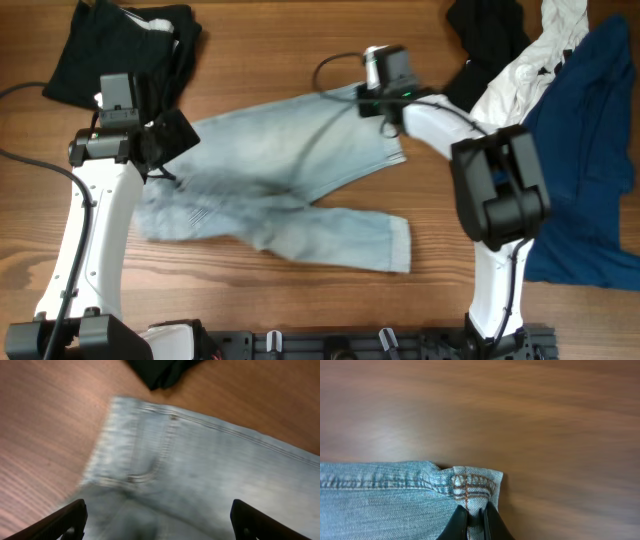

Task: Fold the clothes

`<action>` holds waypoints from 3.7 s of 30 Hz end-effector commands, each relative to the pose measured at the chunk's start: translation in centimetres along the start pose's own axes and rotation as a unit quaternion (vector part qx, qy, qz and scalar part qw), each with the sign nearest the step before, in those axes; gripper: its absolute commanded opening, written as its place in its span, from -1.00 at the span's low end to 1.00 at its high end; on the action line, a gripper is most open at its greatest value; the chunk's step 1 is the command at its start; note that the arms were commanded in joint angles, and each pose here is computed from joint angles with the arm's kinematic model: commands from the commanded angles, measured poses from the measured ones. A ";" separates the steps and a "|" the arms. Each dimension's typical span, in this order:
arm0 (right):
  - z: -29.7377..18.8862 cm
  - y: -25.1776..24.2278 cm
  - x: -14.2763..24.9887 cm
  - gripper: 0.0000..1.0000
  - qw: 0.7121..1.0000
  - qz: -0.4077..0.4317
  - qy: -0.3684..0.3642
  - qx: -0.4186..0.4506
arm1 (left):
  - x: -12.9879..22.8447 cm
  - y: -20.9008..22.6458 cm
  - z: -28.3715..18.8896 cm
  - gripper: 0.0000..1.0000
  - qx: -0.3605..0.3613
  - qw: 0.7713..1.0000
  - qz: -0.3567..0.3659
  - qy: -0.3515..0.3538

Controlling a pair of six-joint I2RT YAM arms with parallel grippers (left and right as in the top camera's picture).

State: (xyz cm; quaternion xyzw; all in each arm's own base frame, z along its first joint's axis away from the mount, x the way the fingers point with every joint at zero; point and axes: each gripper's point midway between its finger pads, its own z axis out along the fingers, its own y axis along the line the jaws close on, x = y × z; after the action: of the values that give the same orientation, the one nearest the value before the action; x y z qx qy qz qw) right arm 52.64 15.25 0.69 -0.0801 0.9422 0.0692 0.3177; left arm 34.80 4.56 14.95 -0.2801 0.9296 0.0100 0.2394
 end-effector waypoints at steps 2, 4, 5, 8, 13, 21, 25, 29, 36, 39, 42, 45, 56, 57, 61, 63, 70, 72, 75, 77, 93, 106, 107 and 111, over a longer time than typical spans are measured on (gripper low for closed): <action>-0.3 -6.3 -3.2 -0.92 0.998 0.059 -0.033 0.016 | -1.2 -1.4 0.2 0.82 0.028 0.999 -0.007 -0.021; -0.6 -7.3 -4.2 -0.92 0.997 0.066 -0.048 0.016 | -2.0 -2.1 0.3 0.82 0.044 0.998 -0.004 -0.035; -0.8 -7.8 -4.9 -0.92 0.996 0.069 -0.057 0.017 | -2.3 -2.7 0.4 0.82 0.059 0.998 0.006 -0.039; -1.5 -8.5 -6.9 -0.92 0.994 0.071 -0.082 0.019 | -3.1 -4.7 1.4 0.78 0.095 0.994 0.025 -0.048; -3.7 -8.3 -12.1 -0.92 0.989 0.064 -0.136 0.013 | -4.2 -8.2 4.0 0.73 0.122 0.986 0.082 -0.081; -6.3 -7.6 -16.3 -0.92 0.984 0.061 -0.170 -0.003 | -5.9 -12.3 7.6 0.75 0.143 0.975 0.110 -0.126; -5.9 -7.3 -15.0 0.81 0.988 0.065 -0.141 -0.009 | -5.7 -12.7 10.0 0.76 0.134 0.976 0.131 -0.113; -5.4 -7.3 -13.2 0.99 0.992 0.066 -0.103 -0.007 | -5.5 -12.7 11.8 0.77 0.126 0.977 0.135 -0.110; -5.4 -6.0 -10.6 0.99 0.996 0.071 -0.046 -0.041 | -3.7 -11.8 13.9 0.73 0.101 0.980 0.153 -0.077; -5.3 -5.6 -9.6 0.99 0.995 0.076 -0.026 -0.052 | -2.3 -11.2 15.3 0.70 0.090 0.982 0.157 -0.050; -5.3 -5.4 -9.0 1.00 0.994 0.093 -0.013 -0.057 | -1.4 -11.1 16.1 0.60 0.087 0.983 0.161 -0.035; -5.3 -5.2 -8.4 0.99 0.993 0.104 0.001 -0.058 | -0.8 -11.2 16.7 0.39 0.086 0.982 0.164 -0.029; -5.4 -5.2 -6.9 0.99 0.992 0.109 0.031 -0.055 | 0.3 -13.0 18.8 -0.14 0.106 0.983 0.147 -0.030; -5.4 -5.2 -6.9 0.99 0.992 0.110 0.032 -0.055 | 0.1 -13.0 18.9 -0.35 0.104 0.984 0.143 -0.035; -5.4 -5.0 -6.9 0.99 0.992 0.109 0.032 -0.060 | -2.9 -11.2 19.3 -0.92 0.057 0.992 0.061 -0.093; -5.4 -4.8 -7.1 0.99 0.992 0.108 0.029 -0.064 | -4.5 -11.5 19.0 -0.92 0.068 0.989 0.053 -0.122; -5.4 -4.4 -6.7 0.99 0.992 0.105 0.036 -0.065 | -12.7 -13.3 15.1 -0.92 0.104 0.948 0.010 -0.301; -5.4 -4.4 -6.7 0.99 0.991 0.105 0.037 -0.067 | -14.4 -14.0 13.5 -0.65 0.125 0.931 -0.003 -0.343; -5.4 -4.0 -6.9 0.99 0.991 0.105 0.035 -0.077 | -15.0 -14.4 12.8 0.60 0.135 0.924 -0.007 -0.358; -5.7 -3.9 -7.2 1.00 0.991 0.105 0.030 -0.081 | -14.6 -14.3 13.1 1.00 0.130 0.928 -0.003 -0.349; -14.7 -1.7 -9.4 0.99 0.993 0.006 0.004 -0.122 | -10.1 -16.3 3.3 1.00 0.131 0.909 0.294 -0.265; -14.9 -1.2 -7.0 0.99 0.990 -0.002 0.052 -0.133 | -9.3 -17.5 7.8 1.00 0.122 0.935 0.325 -0.080; -14.9 -1.2 -7.0 1.00 0.990 -0.002 0.052 -0.135 | -9.7 -18.1 7.5 1.00 0.127 0.934 0.326 -0.075; -14.9 -1.1 -6.9 0.99 0.989 -0.002 0.054 -0.136 | -10.4 -19.0 7.1 1.00 0.132 0.932 0.336 -0.046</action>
State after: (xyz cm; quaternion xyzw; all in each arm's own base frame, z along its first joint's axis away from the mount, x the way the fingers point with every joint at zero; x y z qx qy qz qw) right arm 49.62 11.41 16.15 -0.1201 0.9435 0.1780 0.2523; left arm 54.01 -4.22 13.65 0.0857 0.9519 0.0103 0.2939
